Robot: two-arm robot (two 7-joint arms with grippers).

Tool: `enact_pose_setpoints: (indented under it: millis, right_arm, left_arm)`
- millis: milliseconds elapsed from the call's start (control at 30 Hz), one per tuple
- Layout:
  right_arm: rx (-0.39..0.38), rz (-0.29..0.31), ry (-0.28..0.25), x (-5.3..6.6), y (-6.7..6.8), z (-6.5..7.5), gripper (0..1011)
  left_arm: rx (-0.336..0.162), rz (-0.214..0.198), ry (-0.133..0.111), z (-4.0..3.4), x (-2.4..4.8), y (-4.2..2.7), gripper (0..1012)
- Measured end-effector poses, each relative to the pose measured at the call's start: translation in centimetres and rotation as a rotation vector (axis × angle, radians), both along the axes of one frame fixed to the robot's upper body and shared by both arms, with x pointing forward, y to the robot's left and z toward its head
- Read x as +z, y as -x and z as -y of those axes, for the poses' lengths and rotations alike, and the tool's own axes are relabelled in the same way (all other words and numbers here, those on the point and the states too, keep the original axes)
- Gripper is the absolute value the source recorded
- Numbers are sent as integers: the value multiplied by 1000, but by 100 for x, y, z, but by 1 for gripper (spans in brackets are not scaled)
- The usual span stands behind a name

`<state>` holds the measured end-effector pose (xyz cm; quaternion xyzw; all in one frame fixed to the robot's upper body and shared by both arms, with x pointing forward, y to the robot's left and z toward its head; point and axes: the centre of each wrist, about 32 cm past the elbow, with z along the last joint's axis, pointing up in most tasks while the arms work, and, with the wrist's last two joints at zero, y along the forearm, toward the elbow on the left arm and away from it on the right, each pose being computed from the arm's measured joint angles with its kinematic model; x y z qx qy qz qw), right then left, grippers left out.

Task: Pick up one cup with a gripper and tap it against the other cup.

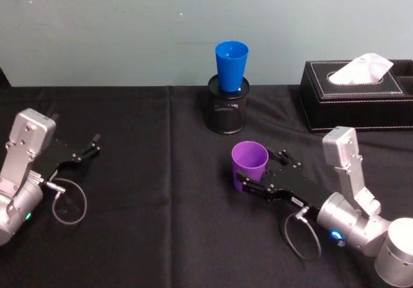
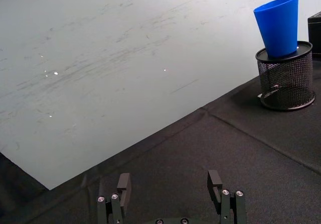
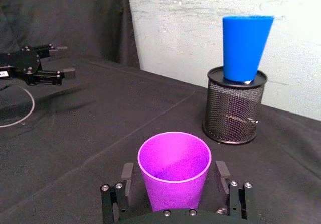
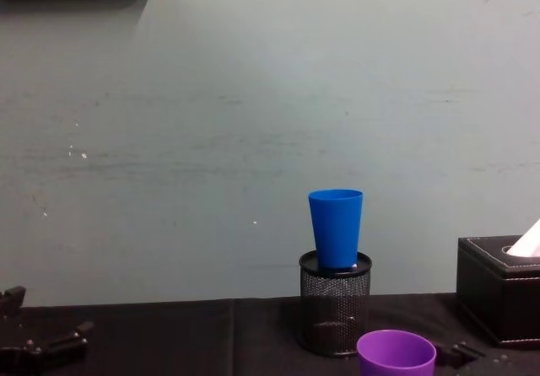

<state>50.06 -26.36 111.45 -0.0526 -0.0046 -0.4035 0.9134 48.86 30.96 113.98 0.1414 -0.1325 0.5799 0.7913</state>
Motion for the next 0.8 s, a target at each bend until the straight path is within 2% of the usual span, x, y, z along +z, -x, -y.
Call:
enact_pose_setpoints:
  millis: [267,433,567,800]
  right_arm:
    - [6,4,-15,-74,-111,-122,1000]
    - [1,6,-23,-109,-134,-146,1000]
    - [-7,2,-27,-134,-142,-151,952]
    - [-18,0,-30,-145,-139,-148,771]
  left_arm:
    - [0,0,0,0,0,0,1000]
    - [0,0,0,0,0,0,1000]
    - [0,0,0,0,0,0,1000]
    - [0,0,0,0,0,0,1000]
